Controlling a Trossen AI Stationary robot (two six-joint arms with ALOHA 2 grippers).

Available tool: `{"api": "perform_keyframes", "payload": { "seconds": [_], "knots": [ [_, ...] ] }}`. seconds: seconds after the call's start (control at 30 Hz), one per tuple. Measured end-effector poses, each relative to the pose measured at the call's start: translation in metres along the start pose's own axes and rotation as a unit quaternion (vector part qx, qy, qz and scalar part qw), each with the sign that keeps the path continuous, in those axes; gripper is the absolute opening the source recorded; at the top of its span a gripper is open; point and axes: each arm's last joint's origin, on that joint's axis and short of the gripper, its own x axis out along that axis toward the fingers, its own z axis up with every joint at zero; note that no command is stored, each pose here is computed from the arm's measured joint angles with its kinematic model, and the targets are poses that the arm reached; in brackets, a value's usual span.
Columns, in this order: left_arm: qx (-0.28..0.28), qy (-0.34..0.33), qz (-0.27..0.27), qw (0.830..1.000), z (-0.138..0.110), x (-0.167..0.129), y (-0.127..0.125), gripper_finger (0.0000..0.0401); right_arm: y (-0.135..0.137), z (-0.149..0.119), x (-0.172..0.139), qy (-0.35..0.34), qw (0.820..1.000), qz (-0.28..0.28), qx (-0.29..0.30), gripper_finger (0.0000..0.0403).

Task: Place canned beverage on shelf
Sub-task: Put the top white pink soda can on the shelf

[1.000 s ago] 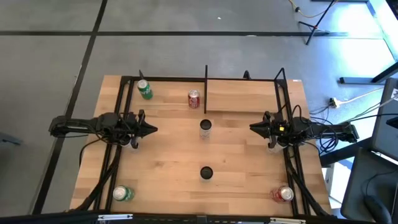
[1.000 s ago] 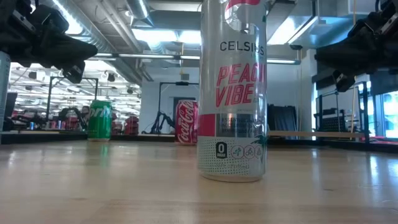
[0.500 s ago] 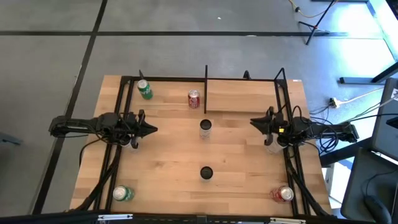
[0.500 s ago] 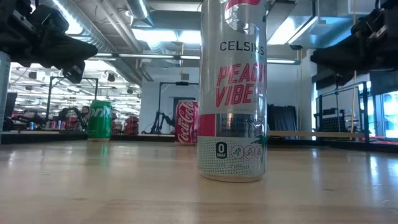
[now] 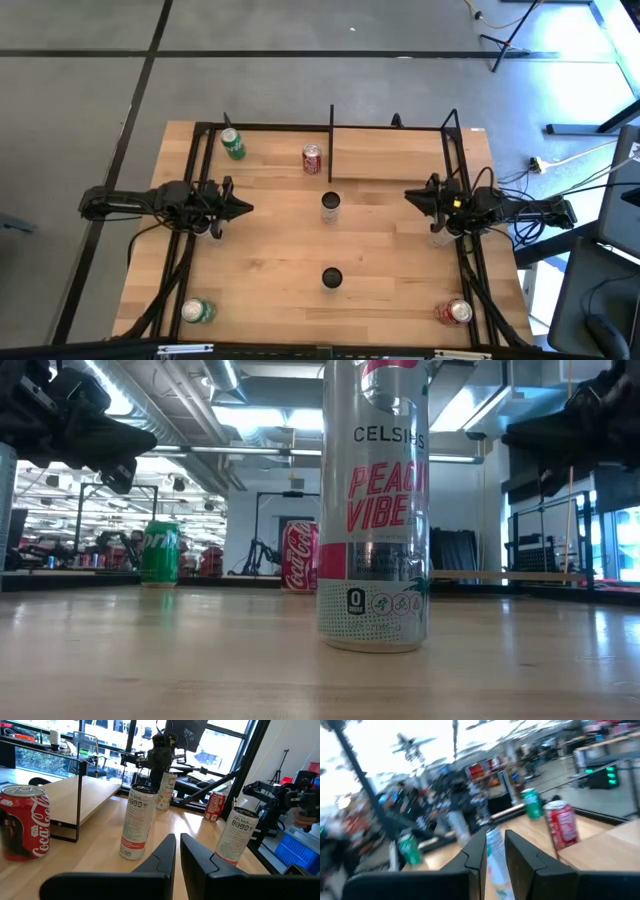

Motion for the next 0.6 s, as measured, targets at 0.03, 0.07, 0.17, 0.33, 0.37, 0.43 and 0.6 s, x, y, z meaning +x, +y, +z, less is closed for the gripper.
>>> {"api": "perform_keyframes", "payload": {
  "seconds": [0.03, 0.07, 0.17, 0.33, 0.37, 0.43, 0.6],
  "knots": [
    [0.000, 0.000, 0.000, 1.000, 0.000, 0.000, 0.000, 0.0020, -0.001, 0.001, 0.000, -0.011, 1.000, -0.014, 0.010, 0.0058],
    [0.000, 0.000, 0.000, 1.000, 0.000, 0.000, 0.000, 0.0020, -0.001, 0.003, 0.000, -0.022, 0.999, -0.028, 0.018, 0.0058],
    [0.004, -0.006, 0.010, 1.000, 0.001, 0.000, 0.000, 0.0020, -0.003, 0.006, 0.000, -0.051, 0.996, -0.062, 0.046, 0.0058],
    [-0.004, -0.061, 0.046, 0.997, 0.010, -0.001, 0.001, 0.0020, -0.006, 0.010, -0.002, -0.095, 0.984, -0.131, 0.079, 0.0058],
    [-0.010, -0.079, 0.044, 0.996, 0.013, -0.001, 0.000, 0.0020, -0.007, 0.010, -0.002, -0.104, 0.980, -0.144, 0.089, 0.0058],
    [-0.028, -0.094, 0.037, 0.994, 0.016, -0.002, -0.001, 0.0020, -0.008, 0.011, -0.002, -0.116, 0.974, -0.157, 0.112, 0.0058],
    [-0.032, -0.176, 0.062, 0.982, 0.031, -0.006, -0.002, 0.0020, -0.007, 0.014, -0.003, -0.124, 0.969, -0.153, 0.146, 0.0058]
  ]
}}
